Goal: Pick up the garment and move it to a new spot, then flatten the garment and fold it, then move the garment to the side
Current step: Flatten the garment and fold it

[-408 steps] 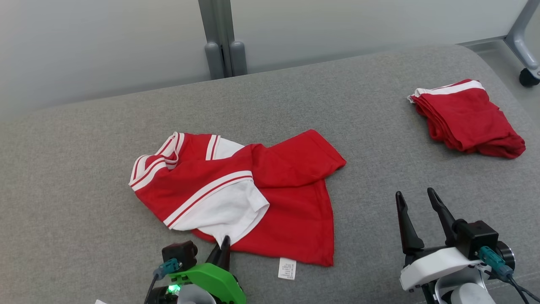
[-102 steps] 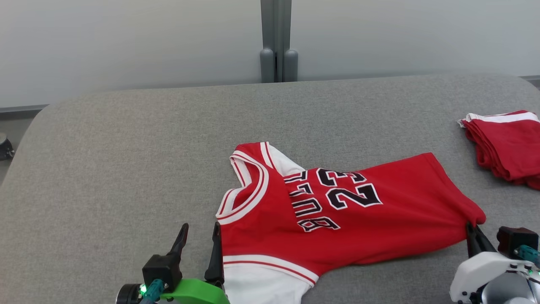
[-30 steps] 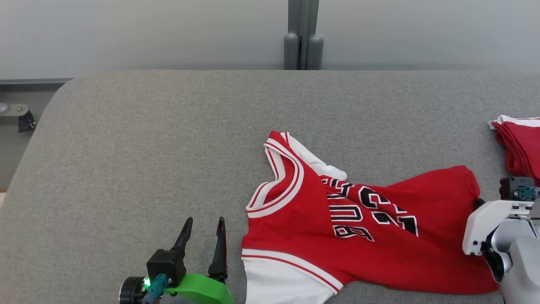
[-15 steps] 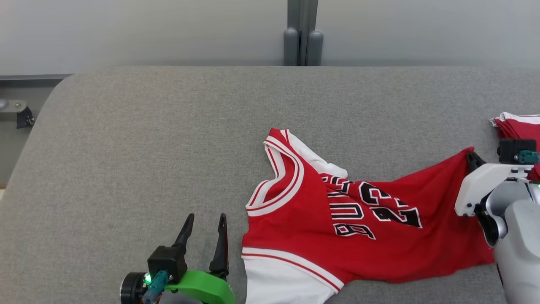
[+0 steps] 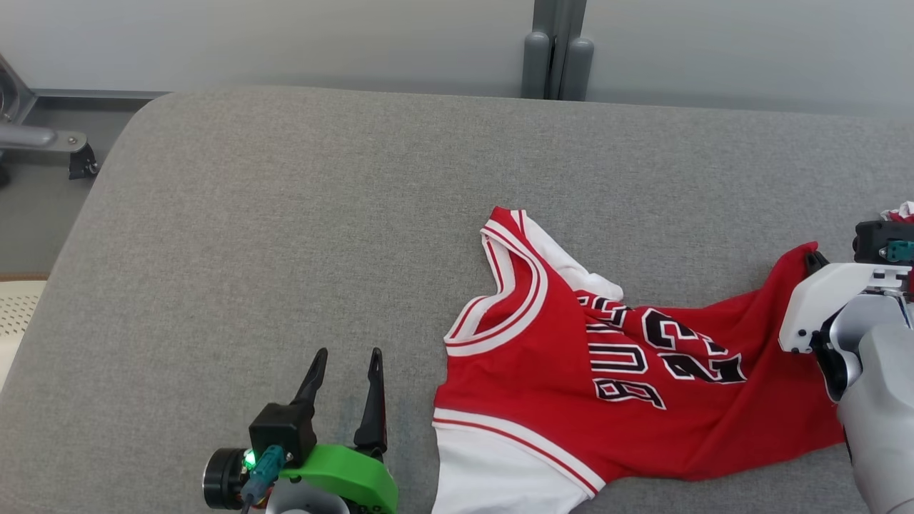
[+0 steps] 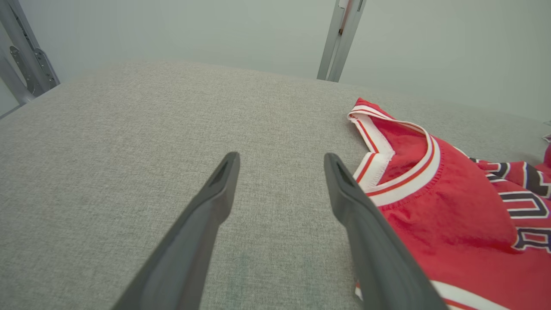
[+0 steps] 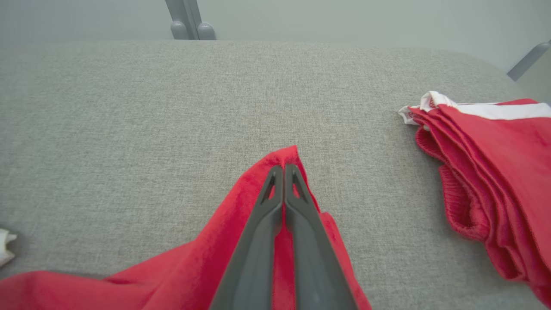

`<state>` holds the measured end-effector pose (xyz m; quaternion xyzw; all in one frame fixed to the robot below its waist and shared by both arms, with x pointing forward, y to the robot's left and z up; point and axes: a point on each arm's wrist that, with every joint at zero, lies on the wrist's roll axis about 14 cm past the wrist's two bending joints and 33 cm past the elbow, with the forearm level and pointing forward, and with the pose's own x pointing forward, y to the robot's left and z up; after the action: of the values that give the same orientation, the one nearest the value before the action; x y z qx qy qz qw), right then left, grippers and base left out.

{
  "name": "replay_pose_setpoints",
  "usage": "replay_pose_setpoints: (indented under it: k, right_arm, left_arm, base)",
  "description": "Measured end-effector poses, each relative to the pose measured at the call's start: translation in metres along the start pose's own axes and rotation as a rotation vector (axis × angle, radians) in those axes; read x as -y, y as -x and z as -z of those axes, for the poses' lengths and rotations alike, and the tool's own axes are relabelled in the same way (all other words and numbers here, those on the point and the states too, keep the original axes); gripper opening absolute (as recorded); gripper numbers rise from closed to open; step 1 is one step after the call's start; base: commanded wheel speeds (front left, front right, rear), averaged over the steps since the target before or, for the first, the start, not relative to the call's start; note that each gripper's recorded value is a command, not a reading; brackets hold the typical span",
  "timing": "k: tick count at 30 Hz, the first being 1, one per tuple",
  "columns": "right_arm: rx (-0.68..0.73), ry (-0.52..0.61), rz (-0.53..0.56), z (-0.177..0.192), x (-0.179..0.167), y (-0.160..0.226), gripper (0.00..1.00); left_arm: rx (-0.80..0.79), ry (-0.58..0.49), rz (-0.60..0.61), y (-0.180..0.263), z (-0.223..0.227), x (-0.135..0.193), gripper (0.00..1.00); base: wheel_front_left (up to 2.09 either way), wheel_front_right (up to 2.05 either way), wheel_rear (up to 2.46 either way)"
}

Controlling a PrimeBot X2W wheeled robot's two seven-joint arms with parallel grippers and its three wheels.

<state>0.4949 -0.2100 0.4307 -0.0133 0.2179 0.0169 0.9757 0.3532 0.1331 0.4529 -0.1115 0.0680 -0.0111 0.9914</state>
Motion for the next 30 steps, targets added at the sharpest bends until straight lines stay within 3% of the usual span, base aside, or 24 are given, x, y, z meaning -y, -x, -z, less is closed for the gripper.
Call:
replay_pose_setpoints:
  k: [1, 2, 3, 14, 24, 30]
  right_arm:
    - [0.001, -0.002, 0.0, 0.001, 0.0, 0.0, 0.36]
    - [0.004, -0.002, 0.002, 0.001, 0.0, 0.001, 0.79]
    - [0.017, -0.002, 0.007, 0.0, 0.002, 0.002, 1.0]
    - [0.23, -0.019, 0.009, -0.022, 0.003, 0.033, 1.0]
    - [0.409, -0.052, -0.051, -0.023, -0.027, 0.091, 1.0]
    - [0.487, -0.087, -0.034, -0.022, -0.027, 0.125, 1.0]
  left_arm:
    - [0.002, 0.001, -0.001, 0.0, 0.0, 0.0, 1.0]
    - [0.005, 0.001, -0.002, 0.0, -0.001, -0.001, 1.0]
    - [0.008, 0.003, -0.001, 0.0, -0.002, 0.0, 1.0]
    - [0.041, 0.012, 0.082, -0.005, -0.012, 0.027, 1.0]
    - [0.071, 0.022, 0.122, -0.001, -0.021, 0.036, 1.0]
    - [0.067, 0.03, 0.131, 0.008, -0.017, 0.038, 1.0]
  base:
    - [0.0, 0.0, 0.0]
    - [0.0, 0.0, 0.0]
    - [0.0, 0.0, 0.0]
    - [0.0, 0.0, 0.0]
    - [0.0, 0.0, 0.0]
    - [0.0, 0.0, 0.0]
